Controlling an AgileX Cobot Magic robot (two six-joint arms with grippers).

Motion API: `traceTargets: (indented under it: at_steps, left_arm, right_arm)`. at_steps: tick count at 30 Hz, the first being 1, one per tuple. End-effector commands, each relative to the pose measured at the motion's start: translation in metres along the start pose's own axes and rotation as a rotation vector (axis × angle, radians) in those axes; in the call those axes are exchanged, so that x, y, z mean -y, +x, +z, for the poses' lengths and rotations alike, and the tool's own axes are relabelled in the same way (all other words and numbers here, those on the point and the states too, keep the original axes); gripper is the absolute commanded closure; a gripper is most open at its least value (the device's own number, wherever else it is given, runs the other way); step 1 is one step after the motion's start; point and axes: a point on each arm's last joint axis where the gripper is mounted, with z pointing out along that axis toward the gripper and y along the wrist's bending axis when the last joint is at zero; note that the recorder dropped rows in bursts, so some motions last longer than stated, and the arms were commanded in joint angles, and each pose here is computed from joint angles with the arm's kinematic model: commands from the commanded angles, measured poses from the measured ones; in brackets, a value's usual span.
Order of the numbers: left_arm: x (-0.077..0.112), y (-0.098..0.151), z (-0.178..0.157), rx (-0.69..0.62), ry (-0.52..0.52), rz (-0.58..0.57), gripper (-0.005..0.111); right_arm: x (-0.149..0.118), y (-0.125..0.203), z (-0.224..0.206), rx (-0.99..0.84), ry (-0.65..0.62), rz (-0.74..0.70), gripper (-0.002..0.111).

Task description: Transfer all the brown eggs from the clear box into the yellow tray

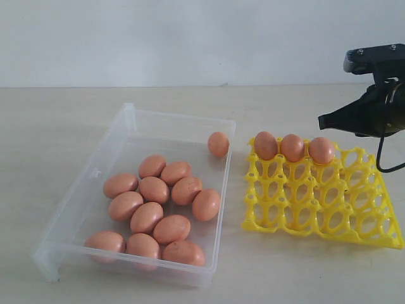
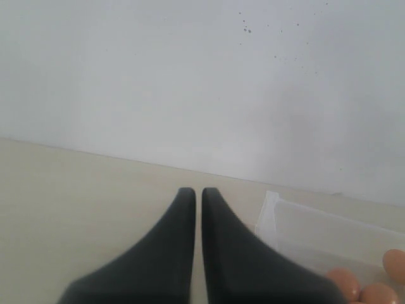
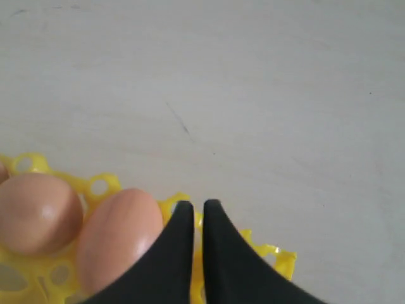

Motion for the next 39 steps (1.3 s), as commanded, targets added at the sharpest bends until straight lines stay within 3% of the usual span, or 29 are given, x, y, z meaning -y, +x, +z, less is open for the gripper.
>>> traceTargets:
  at_steps: [1,10,19,39]
  left_arm:
    - [0.000,-0.001,0.000,0.001,0.004,-0.002,0.103]
    - [0.000,-0.001,0.000,0.001,0.004,-0.002,0.103]
    - [0.000,-0.001,0.000,0.001,0.004,-0.002,0.103]
    - [0.000,-0.001,0.000,0.001,0.004,-0.002,0.103]
  right_arm:
    - [0.000,-0.001,0.001,-0.002,0.002,-0.021,0.108]
    - [-0.013,-0.001,0.000,0.001,-0.026,-0.091,0.108]
    - [-0.016,0.017,0.031,-0.063,-0.041,-0.045,0.108]
    - [-0.019,0.008,0.039,0.080,-0.058,-0.038,0.108]
